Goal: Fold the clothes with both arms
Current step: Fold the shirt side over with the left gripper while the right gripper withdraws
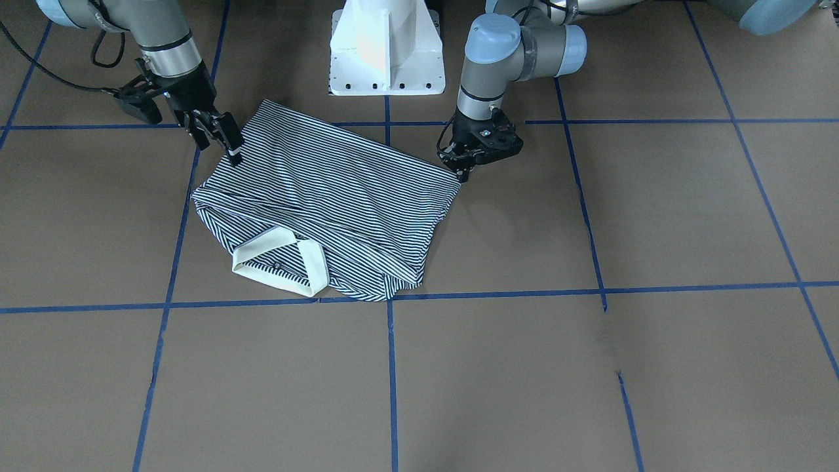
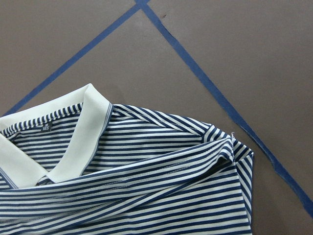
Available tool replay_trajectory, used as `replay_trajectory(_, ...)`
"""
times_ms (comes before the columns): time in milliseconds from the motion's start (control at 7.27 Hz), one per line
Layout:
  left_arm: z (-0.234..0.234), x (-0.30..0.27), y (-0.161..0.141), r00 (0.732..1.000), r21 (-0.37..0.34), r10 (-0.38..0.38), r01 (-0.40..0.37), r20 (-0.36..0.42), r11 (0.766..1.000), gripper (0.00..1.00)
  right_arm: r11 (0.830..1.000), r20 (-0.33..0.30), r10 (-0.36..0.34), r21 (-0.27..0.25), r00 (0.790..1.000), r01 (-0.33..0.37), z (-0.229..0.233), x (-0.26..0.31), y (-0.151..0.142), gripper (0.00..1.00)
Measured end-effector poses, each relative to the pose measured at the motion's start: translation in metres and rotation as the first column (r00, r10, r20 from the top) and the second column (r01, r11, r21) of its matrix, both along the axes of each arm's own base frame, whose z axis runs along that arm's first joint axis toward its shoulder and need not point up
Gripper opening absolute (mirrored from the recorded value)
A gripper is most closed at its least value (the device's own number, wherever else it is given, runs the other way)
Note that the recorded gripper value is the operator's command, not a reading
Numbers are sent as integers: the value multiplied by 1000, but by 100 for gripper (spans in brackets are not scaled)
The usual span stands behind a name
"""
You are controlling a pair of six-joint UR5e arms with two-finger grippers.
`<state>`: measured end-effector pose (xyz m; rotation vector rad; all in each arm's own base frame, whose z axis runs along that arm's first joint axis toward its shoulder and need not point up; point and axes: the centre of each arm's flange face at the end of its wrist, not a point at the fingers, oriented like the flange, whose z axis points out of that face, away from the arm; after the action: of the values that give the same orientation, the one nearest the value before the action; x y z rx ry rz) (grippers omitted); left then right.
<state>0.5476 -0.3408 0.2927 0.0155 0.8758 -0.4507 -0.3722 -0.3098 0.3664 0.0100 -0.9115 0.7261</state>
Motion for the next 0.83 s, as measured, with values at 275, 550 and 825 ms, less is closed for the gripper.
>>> replay_trajectory(275,-2,-17,-21,1000,29,-9,8,26,1000,0,1000,0,1,0,1000,-1,0,0,0,100)
replay_trajectory(550,-1,-28,-37,999,61,-7,4,47,998,0,1000,8,3,4,1000,-3,-4,1,-1,100)
replay_trajectory(825,8,-49,-73,996,129,-12,1,85,992,0,1000,17,13,7,1000,-13,-9,3,-5,100)
